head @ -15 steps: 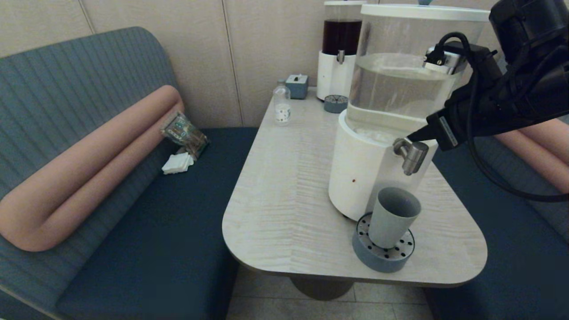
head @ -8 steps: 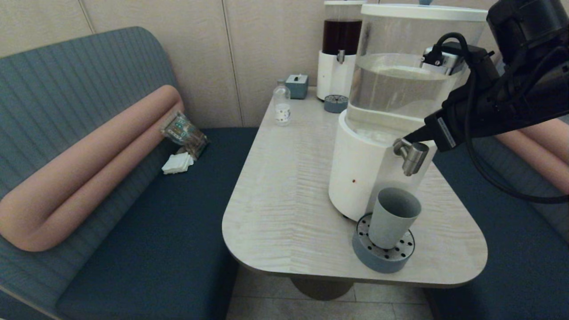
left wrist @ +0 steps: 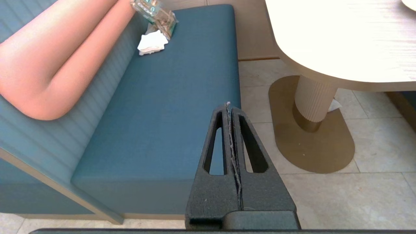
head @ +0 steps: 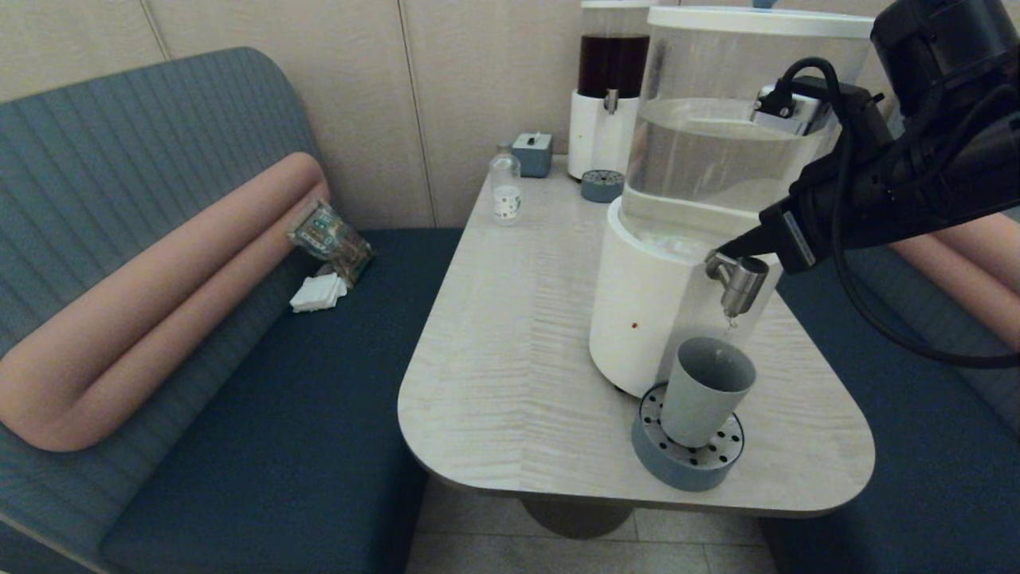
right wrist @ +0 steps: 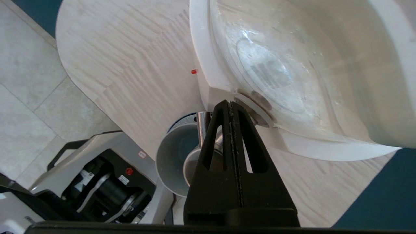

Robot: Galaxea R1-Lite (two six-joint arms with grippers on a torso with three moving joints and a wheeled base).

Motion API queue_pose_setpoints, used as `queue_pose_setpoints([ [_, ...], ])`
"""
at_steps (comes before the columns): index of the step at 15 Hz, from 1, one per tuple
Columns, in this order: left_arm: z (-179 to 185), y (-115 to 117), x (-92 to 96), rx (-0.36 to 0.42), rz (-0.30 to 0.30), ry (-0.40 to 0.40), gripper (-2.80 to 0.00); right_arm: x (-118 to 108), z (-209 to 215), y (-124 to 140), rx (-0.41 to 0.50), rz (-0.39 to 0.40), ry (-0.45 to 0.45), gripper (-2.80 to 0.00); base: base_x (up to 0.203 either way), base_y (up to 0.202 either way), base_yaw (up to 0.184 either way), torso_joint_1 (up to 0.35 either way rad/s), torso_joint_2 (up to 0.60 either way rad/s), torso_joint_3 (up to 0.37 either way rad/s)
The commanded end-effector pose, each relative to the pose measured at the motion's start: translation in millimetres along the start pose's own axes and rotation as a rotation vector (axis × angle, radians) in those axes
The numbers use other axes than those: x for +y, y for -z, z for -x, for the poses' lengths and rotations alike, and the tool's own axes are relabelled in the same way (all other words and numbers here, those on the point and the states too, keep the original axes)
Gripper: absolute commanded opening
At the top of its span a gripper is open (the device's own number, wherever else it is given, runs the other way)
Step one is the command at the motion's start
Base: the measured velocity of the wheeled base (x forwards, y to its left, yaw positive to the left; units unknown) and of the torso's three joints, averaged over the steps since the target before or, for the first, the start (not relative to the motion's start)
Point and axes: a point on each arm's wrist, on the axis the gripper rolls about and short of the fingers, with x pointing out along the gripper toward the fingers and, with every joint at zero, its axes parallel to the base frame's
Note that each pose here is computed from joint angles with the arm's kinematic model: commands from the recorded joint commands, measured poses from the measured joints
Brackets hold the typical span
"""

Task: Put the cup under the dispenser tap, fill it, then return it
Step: Turn on the faucet

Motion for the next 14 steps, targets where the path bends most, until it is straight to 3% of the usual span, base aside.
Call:
queue_pose_setpoints([
  [1,0,0,0.0,0.001,0.000,0.000,-2.80,1,4,1,-0.001,0.002,-0.011,-2.80,0.000,0.000,0.000,0.000,0.00,0.000],
  [6,0,0,0.0,0.001,0.000,0.000,-2.80,-1,8,3,-0.006,-0.007,-0.007,-2.80,0.000,0.000,0.000,0.000,0.00,0.000],
  [14,0,0,0.0,0.001,0.000,0.000,-2.80,-26,25,15,-0.018,-0.070,0.080,-2.80,0.000,0.000,0.000,0.000,0.00,0.000],
])
